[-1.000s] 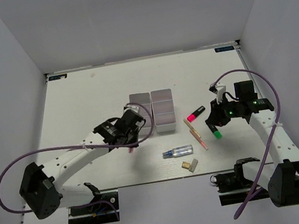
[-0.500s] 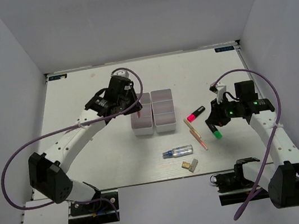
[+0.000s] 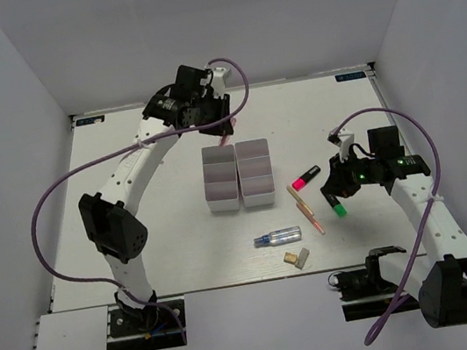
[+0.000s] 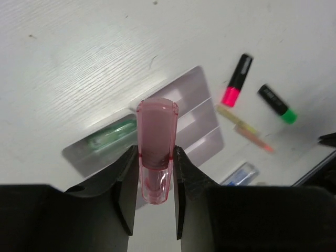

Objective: Sort the stationery into containers
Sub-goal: Place the stationery in the storage box.

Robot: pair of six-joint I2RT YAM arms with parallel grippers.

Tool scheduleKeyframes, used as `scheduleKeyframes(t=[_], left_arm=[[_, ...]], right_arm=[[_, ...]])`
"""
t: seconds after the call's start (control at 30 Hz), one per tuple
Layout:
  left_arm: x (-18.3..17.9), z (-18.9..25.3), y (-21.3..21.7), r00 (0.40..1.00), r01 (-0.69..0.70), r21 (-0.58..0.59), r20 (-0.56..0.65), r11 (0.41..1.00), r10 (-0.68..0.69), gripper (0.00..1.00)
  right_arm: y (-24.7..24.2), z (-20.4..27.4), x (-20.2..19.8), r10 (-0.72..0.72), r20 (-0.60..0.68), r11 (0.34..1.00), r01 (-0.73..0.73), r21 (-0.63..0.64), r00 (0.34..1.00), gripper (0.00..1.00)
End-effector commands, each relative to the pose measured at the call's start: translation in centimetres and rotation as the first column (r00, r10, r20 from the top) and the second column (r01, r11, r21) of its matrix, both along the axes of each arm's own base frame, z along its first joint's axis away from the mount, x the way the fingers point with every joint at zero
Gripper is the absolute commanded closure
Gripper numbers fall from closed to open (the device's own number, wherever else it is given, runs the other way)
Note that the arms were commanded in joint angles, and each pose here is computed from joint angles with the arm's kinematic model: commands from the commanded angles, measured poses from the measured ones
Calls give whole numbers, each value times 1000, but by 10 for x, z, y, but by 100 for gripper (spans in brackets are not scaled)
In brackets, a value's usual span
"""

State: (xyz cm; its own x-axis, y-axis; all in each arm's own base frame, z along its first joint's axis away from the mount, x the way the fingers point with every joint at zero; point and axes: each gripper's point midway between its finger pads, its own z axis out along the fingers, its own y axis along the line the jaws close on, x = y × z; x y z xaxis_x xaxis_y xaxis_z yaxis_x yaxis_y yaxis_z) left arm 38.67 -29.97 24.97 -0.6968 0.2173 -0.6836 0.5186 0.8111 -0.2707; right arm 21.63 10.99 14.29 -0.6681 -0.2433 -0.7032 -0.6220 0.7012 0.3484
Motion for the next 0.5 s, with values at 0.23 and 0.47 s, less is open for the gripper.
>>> scheduleKeyframes(t=[0.23, 0.47], left_arm=[[-24, -29, 56, 908, 329, 343, 141, 880, -394, 100], [-25, -51, 60, 856, 384, 411, 177, 827, -485, 100]], right_arm=[[4, 13, 4, 27, 39, 999, -28, 21, 999, 92], [4, 11, 4, 30, 30, 999, -30, 19, 999, 90]])
